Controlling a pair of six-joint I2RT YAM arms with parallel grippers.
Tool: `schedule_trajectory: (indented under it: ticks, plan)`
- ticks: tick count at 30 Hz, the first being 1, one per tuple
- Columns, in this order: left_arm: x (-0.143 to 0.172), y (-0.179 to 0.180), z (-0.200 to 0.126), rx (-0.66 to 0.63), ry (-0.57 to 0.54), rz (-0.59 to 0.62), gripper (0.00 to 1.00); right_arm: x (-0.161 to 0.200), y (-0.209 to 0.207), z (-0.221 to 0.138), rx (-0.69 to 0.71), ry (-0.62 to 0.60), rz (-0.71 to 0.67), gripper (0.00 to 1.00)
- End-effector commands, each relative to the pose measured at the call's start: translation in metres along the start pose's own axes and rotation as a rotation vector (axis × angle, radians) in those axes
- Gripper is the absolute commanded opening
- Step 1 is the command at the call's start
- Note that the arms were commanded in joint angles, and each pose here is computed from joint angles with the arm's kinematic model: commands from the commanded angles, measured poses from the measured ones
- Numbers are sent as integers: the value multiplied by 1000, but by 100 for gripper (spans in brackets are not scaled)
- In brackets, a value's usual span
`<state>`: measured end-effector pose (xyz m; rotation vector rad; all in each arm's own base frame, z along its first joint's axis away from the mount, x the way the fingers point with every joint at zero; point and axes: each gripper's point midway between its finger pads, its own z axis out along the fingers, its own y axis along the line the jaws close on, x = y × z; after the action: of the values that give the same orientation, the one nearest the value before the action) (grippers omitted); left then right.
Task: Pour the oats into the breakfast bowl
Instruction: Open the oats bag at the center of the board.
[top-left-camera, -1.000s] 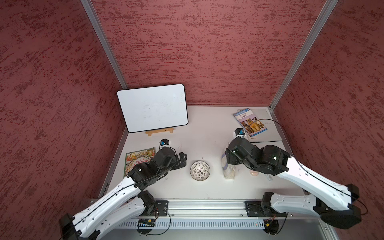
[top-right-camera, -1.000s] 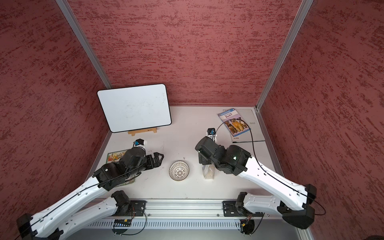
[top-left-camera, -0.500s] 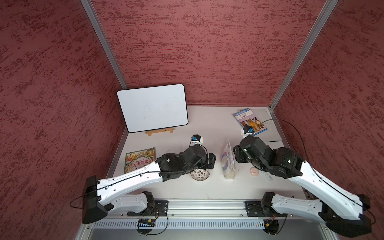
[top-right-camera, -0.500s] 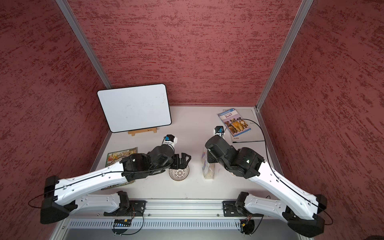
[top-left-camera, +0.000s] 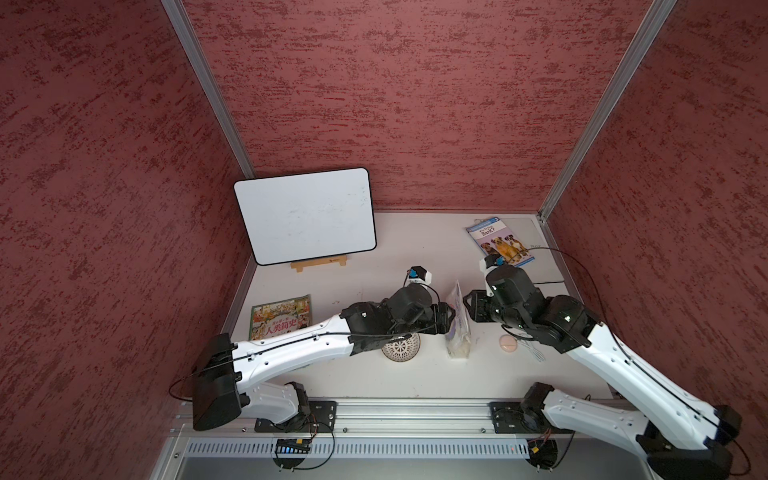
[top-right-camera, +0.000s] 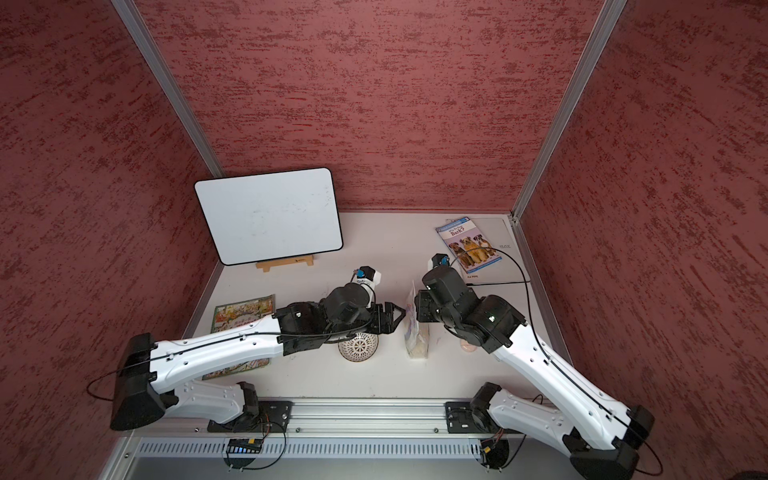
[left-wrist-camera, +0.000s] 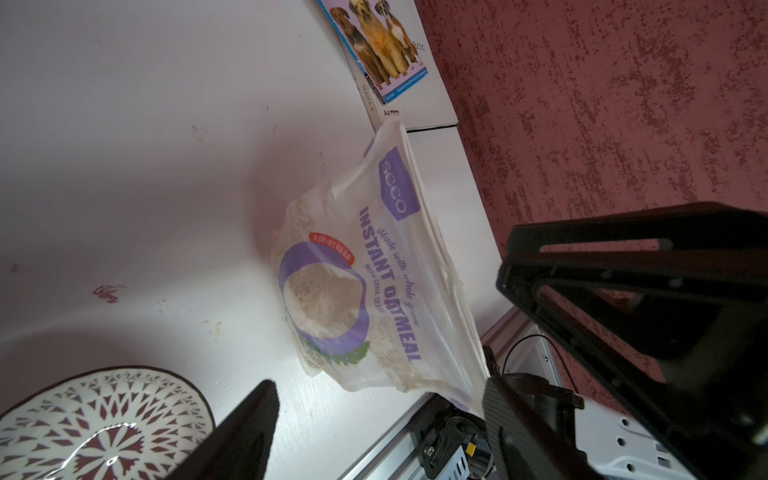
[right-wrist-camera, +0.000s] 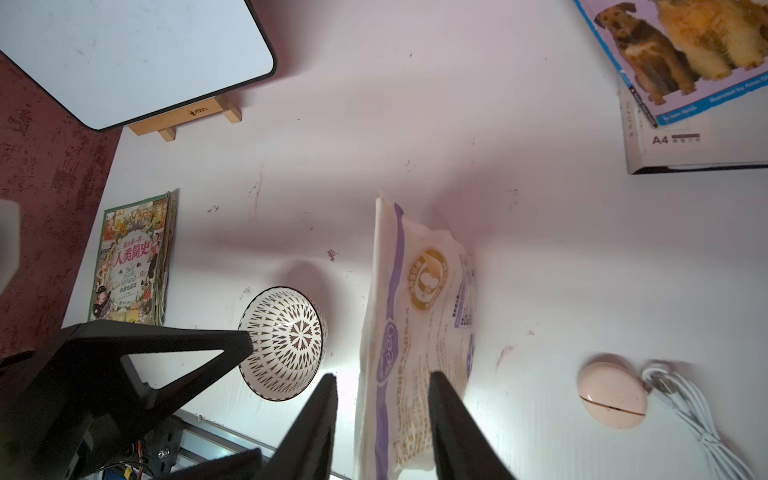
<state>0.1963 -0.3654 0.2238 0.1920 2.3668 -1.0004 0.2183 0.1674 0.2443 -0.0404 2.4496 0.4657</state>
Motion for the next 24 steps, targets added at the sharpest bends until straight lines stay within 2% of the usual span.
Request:
schedule_trajectory:
  ticks: [1,15,24]
  plan:
    - [-13,-16,2,69,-24,-22,75,-2,8,4,-55,5,2,37]
    - [-21,-15,19,94,-14,-59,56,3,3,15,-50,32,21,26]
    - [-21,-14,26,98,-2,-68,55,5,1,21,-43,45,26,19]
